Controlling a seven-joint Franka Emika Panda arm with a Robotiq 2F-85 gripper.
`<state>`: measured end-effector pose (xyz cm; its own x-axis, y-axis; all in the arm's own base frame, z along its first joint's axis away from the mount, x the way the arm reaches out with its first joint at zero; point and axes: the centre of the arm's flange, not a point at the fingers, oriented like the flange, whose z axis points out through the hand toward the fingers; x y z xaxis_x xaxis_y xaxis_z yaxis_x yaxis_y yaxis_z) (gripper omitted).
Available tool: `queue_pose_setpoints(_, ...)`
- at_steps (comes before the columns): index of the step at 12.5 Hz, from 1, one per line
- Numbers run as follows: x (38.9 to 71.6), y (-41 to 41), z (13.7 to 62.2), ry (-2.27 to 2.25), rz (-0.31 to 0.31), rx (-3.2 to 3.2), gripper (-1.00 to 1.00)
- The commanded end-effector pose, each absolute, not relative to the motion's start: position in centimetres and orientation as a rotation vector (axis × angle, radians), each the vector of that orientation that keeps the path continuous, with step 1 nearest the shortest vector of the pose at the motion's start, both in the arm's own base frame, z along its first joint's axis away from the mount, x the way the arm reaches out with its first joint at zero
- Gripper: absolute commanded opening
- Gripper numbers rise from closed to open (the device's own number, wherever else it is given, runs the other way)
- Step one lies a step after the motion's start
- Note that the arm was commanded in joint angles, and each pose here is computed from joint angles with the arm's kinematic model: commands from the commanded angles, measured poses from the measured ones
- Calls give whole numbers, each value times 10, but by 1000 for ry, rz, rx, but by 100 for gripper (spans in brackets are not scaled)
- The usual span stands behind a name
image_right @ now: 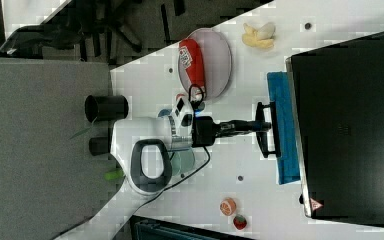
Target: Flap open oven.
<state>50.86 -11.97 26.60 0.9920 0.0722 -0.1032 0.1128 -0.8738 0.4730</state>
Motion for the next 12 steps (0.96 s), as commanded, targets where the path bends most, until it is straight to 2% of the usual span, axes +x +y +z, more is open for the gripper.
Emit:
queue_pose_setpoints(1, 506, -85, 229, -11, -124, 2624, -65)
queue_pose_setpoints(5, 505, -59, 190, 10, -180, 2611, -65)
queue_pose_setpoints(12, 508, -22, 124, -3, -162, 2524, -65)
